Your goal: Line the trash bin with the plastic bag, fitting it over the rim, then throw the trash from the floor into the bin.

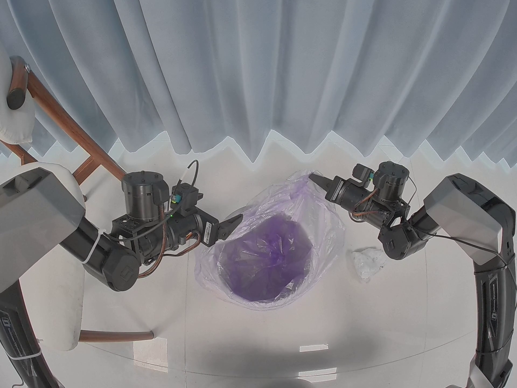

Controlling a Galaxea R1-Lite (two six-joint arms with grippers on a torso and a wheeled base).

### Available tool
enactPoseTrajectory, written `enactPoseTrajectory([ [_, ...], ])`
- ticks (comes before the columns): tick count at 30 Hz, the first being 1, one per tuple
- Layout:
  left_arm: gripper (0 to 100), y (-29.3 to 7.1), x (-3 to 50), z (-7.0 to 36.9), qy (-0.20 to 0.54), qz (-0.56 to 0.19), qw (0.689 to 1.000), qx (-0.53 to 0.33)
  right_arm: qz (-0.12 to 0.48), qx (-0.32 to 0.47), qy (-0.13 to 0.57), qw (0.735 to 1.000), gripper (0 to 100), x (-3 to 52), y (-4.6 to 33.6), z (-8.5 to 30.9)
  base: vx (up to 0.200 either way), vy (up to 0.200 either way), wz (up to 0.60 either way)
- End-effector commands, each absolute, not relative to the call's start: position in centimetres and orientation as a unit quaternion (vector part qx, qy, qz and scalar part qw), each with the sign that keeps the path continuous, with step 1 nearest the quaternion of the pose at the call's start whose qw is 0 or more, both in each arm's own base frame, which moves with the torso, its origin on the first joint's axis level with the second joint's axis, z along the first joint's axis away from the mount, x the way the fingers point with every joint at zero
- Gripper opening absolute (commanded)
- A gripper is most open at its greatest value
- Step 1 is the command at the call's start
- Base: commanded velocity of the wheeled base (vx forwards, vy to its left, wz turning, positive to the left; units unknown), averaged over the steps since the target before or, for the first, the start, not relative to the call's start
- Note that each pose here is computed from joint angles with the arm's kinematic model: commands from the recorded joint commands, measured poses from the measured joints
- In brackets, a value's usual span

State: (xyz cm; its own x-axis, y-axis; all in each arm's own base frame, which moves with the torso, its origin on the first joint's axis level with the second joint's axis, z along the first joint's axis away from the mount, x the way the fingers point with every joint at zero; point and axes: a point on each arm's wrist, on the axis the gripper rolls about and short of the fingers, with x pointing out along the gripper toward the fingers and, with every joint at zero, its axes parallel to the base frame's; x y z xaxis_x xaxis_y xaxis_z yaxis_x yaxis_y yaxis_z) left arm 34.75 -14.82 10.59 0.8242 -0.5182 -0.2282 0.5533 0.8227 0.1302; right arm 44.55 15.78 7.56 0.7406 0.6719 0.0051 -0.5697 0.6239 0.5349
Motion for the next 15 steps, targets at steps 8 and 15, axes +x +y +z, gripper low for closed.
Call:
enactPoseTrajectory([
  [8, 100, -16.2, 34.6, 10.7, 0.08, -0.331, 0.935, 0.098, 0.333, 0.28, 0.09, 0.896, 100, 44.3, 15.6, 8.7, 0.0, 0.0, 0.0],
  [15, 100, -16.6, 34.1, 10.6, 0.068, -0.35, 0.924, 0.134, 0.326, 0.28, 0.093, 0.898, 100, 44.3, 15.6, 8.2, 0.0, 0.0, 0.0],
])
